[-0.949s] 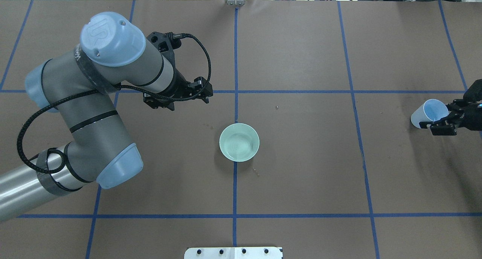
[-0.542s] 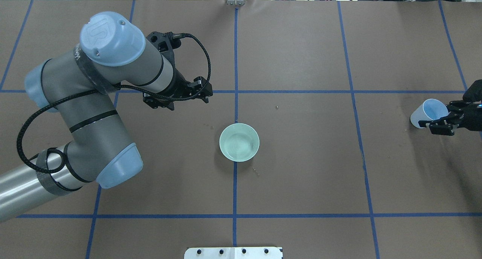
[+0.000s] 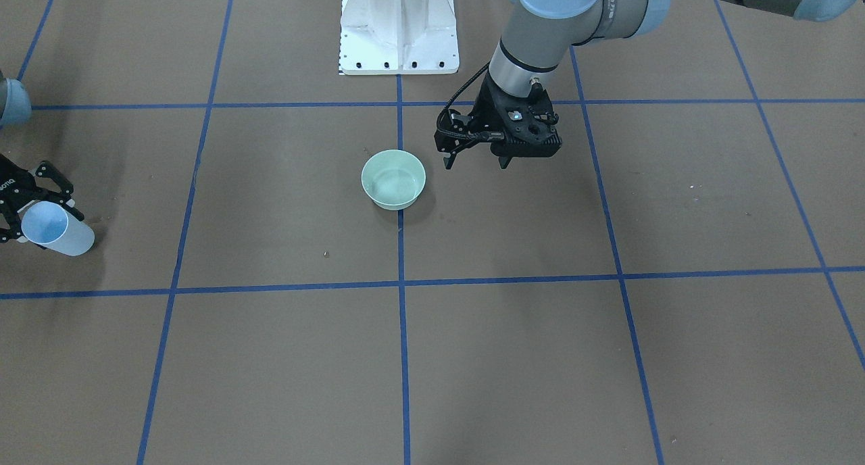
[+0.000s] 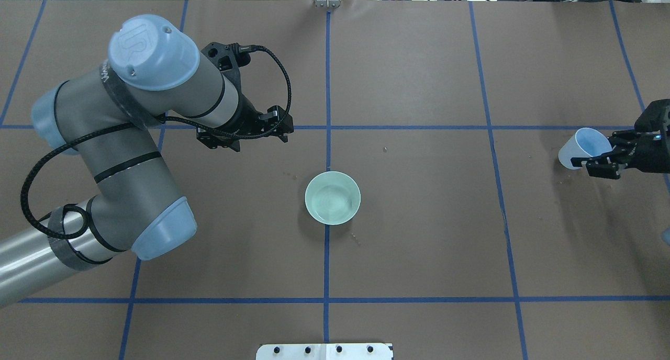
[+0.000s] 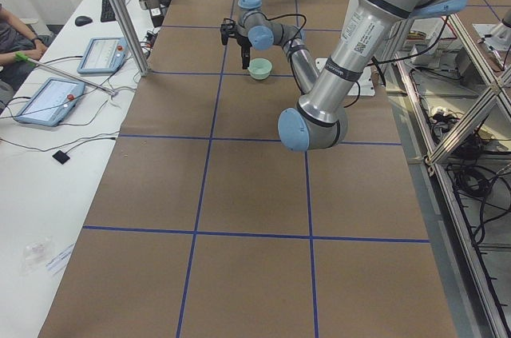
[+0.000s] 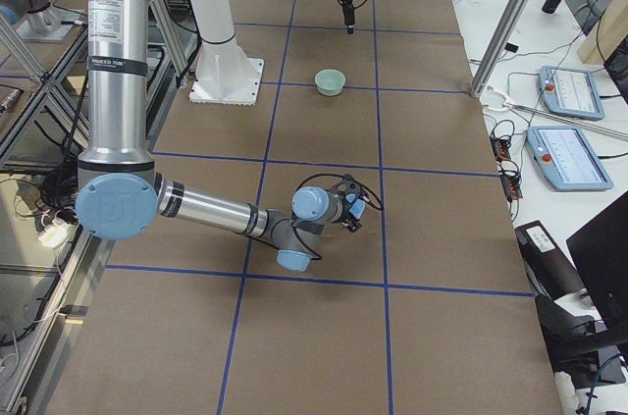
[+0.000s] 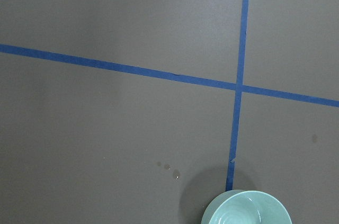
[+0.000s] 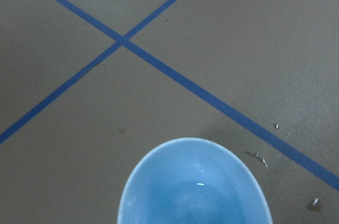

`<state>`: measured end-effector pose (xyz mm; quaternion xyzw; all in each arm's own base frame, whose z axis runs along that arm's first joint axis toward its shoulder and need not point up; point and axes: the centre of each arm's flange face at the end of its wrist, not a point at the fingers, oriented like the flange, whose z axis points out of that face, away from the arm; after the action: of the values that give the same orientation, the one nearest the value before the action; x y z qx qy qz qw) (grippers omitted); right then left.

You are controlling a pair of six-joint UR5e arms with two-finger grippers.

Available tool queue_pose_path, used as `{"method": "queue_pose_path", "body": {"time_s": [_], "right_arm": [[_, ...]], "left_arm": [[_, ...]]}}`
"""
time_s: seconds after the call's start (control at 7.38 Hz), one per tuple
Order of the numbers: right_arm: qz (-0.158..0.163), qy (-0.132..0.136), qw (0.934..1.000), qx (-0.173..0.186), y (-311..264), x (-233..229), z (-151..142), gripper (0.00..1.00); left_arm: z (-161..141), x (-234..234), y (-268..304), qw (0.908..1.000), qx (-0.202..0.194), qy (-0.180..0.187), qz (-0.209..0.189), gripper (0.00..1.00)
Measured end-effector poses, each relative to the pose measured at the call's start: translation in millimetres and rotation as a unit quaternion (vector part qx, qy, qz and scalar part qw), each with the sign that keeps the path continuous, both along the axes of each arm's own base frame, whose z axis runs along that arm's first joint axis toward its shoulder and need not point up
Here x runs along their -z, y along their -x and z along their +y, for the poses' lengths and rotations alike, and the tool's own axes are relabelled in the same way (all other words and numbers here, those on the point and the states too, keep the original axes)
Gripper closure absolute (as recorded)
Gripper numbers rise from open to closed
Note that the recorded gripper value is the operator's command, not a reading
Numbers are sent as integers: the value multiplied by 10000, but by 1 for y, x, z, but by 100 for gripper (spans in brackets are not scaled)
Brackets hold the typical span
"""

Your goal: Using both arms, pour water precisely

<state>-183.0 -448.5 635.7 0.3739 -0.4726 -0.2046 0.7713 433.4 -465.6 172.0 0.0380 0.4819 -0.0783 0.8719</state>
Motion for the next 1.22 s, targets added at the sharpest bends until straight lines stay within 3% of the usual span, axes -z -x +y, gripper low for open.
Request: {"method": "queue_pose_path", "body": {"time_s": [0.41,0.68,0.95,1.22], "right_arm": [[-346,191,9991,-143,36,74,-51,99],[-265,200,9992,-241,90,146,-64,100],[18,231,9991,-364,149,237,-41,100],[366,212,9984,-376,204,306,16,100]], "left_arm": [[-22,-36,34,9993,-134,-279,-231,1],[-37,-66,65,9986,-332,-287,-294,1],[-50,-104,92,9968,-460,-411,-509,1],[-56,-146,116,9940,-591,-502,-776,1]]}}
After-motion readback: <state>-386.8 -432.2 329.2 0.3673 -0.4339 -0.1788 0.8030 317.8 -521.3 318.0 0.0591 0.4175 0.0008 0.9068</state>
